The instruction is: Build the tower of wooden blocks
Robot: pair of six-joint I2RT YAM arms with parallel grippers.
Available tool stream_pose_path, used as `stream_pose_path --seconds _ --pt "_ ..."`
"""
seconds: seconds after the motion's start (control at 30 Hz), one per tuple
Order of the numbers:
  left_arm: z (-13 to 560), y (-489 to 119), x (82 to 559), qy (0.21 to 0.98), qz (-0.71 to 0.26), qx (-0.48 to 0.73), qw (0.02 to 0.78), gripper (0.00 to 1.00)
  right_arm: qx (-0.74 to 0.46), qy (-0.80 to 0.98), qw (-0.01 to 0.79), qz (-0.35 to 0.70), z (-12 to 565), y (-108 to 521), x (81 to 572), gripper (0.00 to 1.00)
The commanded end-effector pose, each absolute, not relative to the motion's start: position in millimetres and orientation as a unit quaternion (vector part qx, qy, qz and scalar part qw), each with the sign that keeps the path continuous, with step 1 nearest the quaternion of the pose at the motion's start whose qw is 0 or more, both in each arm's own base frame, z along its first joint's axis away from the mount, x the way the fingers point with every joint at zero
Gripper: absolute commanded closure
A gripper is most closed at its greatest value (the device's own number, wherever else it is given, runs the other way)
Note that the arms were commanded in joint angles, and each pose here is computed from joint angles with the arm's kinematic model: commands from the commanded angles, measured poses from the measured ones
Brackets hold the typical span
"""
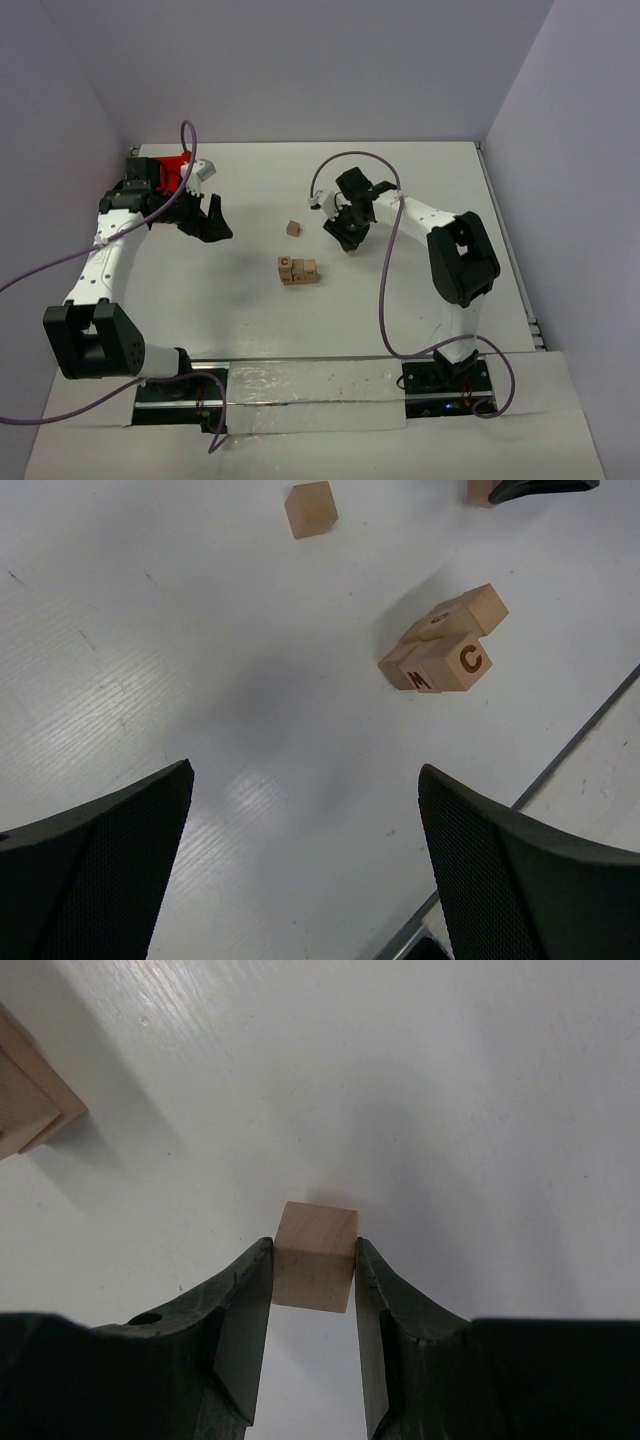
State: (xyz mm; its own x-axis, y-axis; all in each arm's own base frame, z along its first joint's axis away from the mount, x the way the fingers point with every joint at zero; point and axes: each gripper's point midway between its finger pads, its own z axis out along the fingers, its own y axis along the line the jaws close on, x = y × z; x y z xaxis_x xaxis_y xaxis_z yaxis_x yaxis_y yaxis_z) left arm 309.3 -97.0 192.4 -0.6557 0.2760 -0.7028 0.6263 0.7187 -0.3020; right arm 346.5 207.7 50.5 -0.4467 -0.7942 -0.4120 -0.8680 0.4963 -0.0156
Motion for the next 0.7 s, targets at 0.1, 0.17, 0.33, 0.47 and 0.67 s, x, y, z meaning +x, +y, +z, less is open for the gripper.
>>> stream_pose_path --seconds 0.1,0.17,0.33,0.47,0.67 --pt "216.2 -99.8 328.8 0.855 -0.267 0.261 0.36 0.01 -0.496 0.843 0.18 0.103 38.9 205.4 351.2 0.61" --pt "216.6 -100.0 329.1 0.854 -0.268 0.261 0.36 0.01 -0.497 0.843 0.176 0.105 36.9 205.6 350.1 0.57" --pt "216.1 -100.0 328.9 0.854 -0.268 0.262 0.36 0.01 -0.494 0.845 0.173 0.108 37.3 206.8 350.4 0.27" --pt "217.1 -100.5 330.2 0.852 -0.269 0.263 0.363 0.01 -0.491 0.848 0.172 0.105 38.7 204.8 350.4 0.18" --pt "216.8 -101.1 330.5 0.851 -0.27 0.265 0.364 0.01 -0.483 0.851 0.176 0.103 43.1 198.0 349.0 0.19"
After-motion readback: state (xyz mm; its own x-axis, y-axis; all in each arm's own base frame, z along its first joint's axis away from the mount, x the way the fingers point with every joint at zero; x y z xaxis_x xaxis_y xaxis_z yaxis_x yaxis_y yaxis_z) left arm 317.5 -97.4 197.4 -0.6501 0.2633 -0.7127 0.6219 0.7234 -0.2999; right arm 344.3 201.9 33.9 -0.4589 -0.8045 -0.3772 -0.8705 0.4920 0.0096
